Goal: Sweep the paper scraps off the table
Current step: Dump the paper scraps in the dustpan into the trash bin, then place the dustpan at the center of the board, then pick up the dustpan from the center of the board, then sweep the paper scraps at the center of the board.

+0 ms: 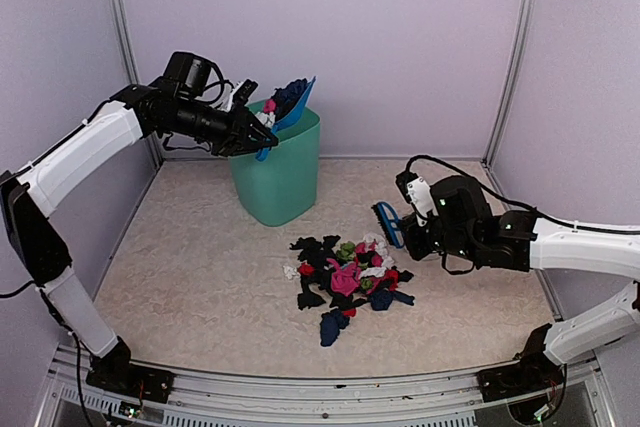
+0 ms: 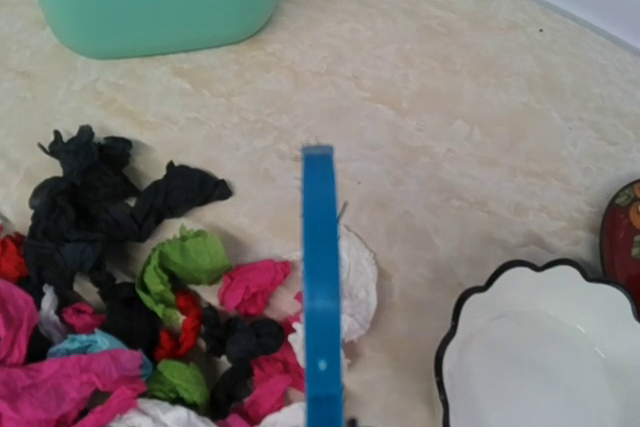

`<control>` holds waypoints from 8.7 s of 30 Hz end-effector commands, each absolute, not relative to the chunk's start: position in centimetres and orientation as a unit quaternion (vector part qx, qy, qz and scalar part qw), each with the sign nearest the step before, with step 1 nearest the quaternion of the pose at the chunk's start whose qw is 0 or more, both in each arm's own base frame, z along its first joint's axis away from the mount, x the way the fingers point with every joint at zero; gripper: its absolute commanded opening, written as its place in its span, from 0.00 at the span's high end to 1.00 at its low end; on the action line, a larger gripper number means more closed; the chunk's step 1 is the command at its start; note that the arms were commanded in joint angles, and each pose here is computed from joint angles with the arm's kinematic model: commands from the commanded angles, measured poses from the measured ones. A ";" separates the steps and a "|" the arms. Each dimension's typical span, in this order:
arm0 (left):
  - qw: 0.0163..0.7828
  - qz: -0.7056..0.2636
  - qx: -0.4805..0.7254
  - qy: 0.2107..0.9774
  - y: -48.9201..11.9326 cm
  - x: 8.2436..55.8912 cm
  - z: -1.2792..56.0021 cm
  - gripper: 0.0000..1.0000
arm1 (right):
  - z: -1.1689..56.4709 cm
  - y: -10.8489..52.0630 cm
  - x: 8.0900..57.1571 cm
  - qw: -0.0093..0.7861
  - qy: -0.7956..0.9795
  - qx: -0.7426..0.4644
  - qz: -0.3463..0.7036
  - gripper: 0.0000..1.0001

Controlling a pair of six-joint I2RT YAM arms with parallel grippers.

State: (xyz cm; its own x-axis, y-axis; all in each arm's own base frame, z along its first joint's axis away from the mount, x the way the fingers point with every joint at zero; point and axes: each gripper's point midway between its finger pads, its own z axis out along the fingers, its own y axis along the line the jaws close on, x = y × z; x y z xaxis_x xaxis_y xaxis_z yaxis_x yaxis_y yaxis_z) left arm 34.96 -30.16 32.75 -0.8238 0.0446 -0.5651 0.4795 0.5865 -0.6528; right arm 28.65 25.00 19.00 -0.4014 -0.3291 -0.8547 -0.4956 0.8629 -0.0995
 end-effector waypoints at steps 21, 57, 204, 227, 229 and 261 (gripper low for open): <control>0.147 -0.761 0.066 0.629 -27.6 39.4 42.5 1.00 | 19.4 25.6 29.3 0.499 0.829 -0.229 0.106 1.00; 0.347 -0.309 0.001 0.885 -21.4 28.6 28.3 1.00 | 21.0 23.7 31.4 0.518 0.827 -0.203 0.079 1.00; 0.435 -0.119 0.000 0.893 -20.7 21.0 17.7 1.00 | 14.5 45.3 32.3 0.239 0.859 -0.009 0.452 1.00; 0.429 -0.139 0.043 0.891 -21.0 20.2 17.0 1.00 | 7.9 34.7 30.3 0.205 0.918 0.150 0.303 1.00; 0.425 -0.139 0.049 0.893 -21.4 20.2 16.8 1.00 | 9.3 34.3 30.2 0.222 0.916 0.131 0.308 1.00; 0.385 -0.136 0.048 0.911 -23.3 20.3 16.1 1.00 | 11.9 41.4 15.8 0.118 0.812 -0.407 0.401 1.00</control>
State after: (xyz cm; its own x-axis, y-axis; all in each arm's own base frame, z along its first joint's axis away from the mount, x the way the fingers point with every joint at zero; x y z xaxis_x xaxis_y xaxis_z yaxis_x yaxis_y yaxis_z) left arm 20.09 -22.81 15.56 -0.6924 -0.0075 -0.7215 0.1966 0.9602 -0.1986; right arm 16.36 40.88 12.92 -0.7126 -0.4842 -0.5077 -0.6960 0.3968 0.5985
